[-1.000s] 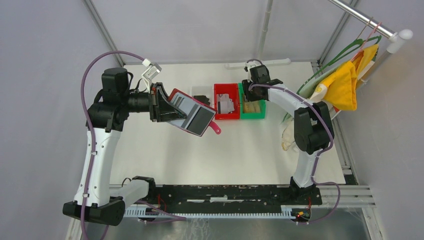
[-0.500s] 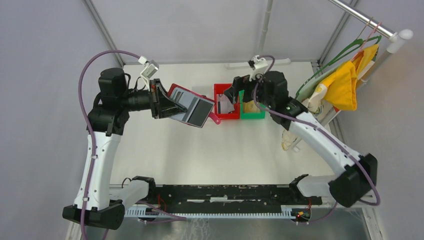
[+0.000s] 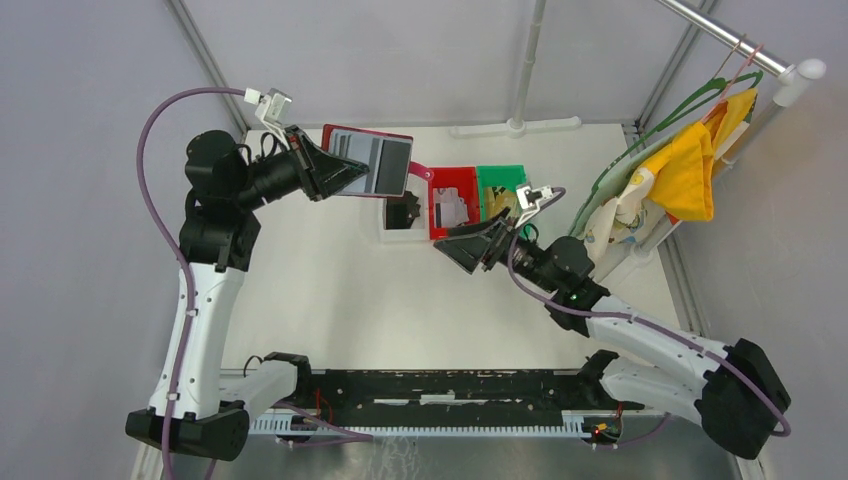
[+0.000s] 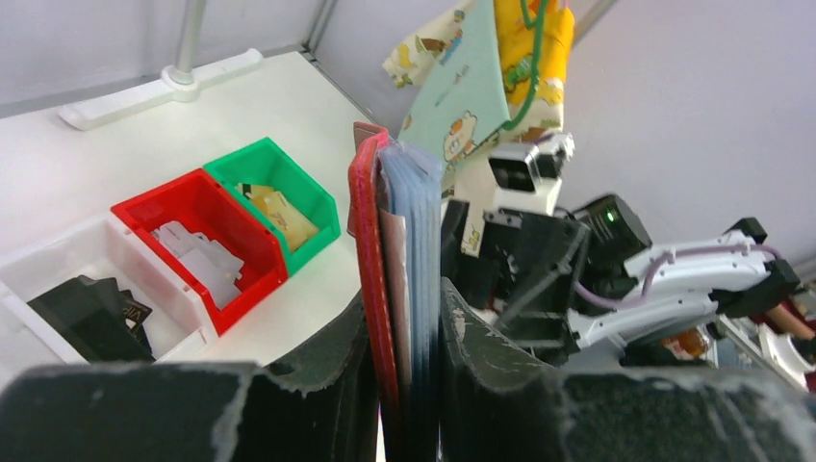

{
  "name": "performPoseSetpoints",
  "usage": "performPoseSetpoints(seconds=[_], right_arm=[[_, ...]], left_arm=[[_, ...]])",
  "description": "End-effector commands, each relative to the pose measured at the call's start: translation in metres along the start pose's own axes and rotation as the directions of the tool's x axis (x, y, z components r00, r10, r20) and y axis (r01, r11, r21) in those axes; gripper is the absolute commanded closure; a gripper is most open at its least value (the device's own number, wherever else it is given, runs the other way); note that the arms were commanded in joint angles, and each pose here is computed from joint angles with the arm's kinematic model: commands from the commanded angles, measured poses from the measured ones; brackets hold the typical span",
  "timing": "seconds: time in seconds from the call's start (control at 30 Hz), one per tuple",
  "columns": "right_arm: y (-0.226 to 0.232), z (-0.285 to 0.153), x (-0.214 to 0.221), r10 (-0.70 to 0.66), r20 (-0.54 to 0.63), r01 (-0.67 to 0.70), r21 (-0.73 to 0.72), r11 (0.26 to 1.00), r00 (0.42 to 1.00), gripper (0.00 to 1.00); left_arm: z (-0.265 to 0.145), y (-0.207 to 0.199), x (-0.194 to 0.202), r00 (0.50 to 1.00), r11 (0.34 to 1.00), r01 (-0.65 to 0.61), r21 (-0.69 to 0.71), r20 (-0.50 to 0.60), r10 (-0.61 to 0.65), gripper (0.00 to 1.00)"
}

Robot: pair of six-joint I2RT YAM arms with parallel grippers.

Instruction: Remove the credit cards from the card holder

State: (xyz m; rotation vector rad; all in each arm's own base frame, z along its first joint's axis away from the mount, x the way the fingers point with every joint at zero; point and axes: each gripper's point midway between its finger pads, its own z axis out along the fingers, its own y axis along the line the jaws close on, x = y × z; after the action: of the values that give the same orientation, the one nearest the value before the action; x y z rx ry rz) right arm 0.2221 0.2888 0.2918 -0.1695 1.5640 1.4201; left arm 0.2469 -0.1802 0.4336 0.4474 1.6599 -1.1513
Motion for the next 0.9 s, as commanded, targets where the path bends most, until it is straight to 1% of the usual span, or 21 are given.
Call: performPoseSetpoints(seconds=[0.0,0.07,0.17,0.23,0.33,0.43,0.53,0.6,0.7,0.77,0.87], right_arm=[[0.085,0.009,-0.042,0.182,0.199,-0.113,-0.315,0.942,0.963,0.02],[0.1,0.019,-0.043,0.241,0.217,-0.149,-0.37,0.917,0.946,0.02],[0.118,0.039,-0.042,0.311,0.204,-0.197,-0.438,0.877,0.928,0.02],[0.121,0.047,-0.045,0.358,0.215,-0.226,-0.467,0.855,0.908,0.02],[0.126,0.049,-0.057,0.414,0.266,-0.23,-0.524,0.82,0.871,0.02],[0.122,0.058,-0.066,0.432,0.31,-0.228,-0.522,0.822,0.847,0.02],[0.122,0.066,-0.071,0.452,0.324,-0.234,-0.534,0.812,0.831,0.02],[0.124,0.071,-0.076,0.468,0.332,-0.235,-0.55,0.801,0.819,0.05],[0.127,0.078,-0.081,0.486,0.336,-0.239,-0.566,0.789,0.807,0.18],[0.129,0.081,-0.083,0.499,0.335,-0.24,-0.583,0.776,0.799,0.31],[0.131,0.081,-0.084,0.508,0.331,-0.238,-0.6,0.764,0.795,0.61]], left_arm=[[0.006,0.005,-0.027,0.993,0.998,0.056,-0.027,0.103,-0.053,0.93],[0.008,0.004,-0.024,0.991,0.996,0.094,-0.013,0.1,-0.092,0.93],[0.009,-0.001,-0.023,0.987,0.991,0.129,0.029,0.092,-0.131,0.93],[0.009,-0.007,-0.022,0.986,0.988,0.145,0.059,0.077,-0.15,0.93],[0.008,-0.012,-0.021,0.985,0.985,0.154,0.077,0.068,-0.159,0.93],[0.006,-0.016,-0.019,0.985,0.983,0.157,0.095,0.061,-0.164,0.93],[0.005,-0.019,-0.016,0.983,0.978,0.172,0.117,0.047,-0.179,0.93],[0.005,-0.021,-0.015,0.982,0.976,0.178,0.125,0.041,-0.184,0.93],[0.004,-0.024,-0.015,0.983,0.975,0.176,0.132,0.038,-0.182,0.93],[0.003,-0.025,-0.014,0.982,0.974,0.178,0.137,0.035,-0.185,0.93],[0.002,-0.027,-0.012,0.983,0.974,0.177,0.144,0.027,-0.183,0.92]])
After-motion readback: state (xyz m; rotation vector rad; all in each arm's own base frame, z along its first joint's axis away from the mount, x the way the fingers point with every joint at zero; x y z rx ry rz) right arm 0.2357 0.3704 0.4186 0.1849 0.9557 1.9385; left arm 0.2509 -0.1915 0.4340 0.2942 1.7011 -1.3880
